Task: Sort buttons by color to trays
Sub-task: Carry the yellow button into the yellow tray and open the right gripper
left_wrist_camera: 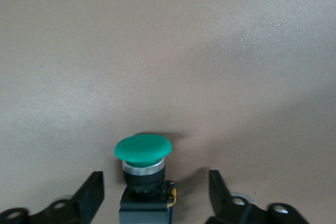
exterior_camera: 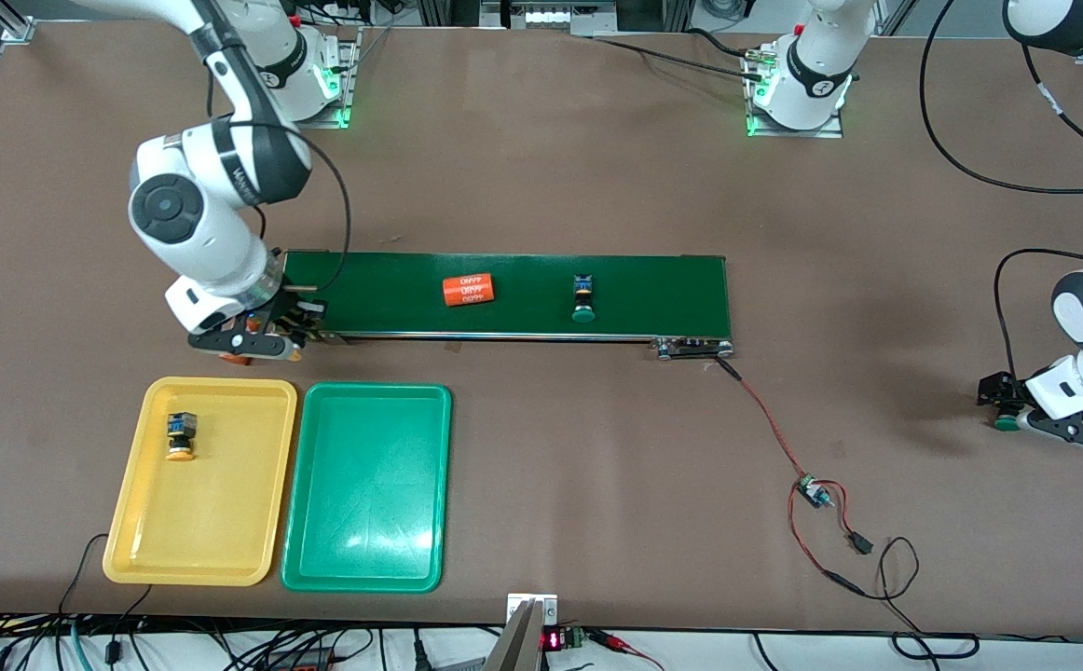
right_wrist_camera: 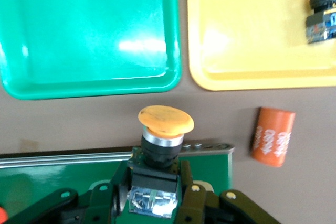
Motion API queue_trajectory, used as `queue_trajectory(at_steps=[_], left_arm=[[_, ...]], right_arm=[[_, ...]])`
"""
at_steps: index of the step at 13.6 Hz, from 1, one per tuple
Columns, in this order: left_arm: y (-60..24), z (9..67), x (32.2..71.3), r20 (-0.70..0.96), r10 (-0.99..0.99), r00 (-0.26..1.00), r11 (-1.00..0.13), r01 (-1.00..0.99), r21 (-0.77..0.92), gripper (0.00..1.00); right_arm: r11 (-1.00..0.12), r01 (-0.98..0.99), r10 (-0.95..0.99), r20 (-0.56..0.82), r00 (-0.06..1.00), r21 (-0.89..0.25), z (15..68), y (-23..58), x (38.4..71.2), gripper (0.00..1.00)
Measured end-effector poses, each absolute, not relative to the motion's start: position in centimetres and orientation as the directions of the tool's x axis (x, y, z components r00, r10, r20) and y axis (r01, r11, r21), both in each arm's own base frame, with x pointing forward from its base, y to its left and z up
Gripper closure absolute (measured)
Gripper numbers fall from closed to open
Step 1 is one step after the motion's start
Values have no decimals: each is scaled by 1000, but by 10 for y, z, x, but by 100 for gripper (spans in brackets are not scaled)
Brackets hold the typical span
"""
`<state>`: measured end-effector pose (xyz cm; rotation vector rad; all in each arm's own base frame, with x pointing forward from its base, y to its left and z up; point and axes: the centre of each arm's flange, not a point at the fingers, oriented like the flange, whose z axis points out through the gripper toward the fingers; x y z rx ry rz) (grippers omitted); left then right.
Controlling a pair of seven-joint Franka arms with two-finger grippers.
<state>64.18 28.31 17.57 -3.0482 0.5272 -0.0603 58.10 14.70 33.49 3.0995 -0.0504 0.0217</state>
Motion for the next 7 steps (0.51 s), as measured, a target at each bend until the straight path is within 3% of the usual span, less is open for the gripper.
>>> queue_trajectory(at_steps=[3,4,7], left_arm=[[287,176,641,35,-322,946,-946,-320,-47,52],[287,176,640,34,-320,947,-947,-318,-46,59],[284,183,641,-19,-319,948,-948,-319,-5,59]], right_arm=[[-994,93,94,17,995,51,326,119,603,58],[-990,129,130,25,991,57,322,112,611,58],[-977,199,204,68,977,79,303,94,628,58]])
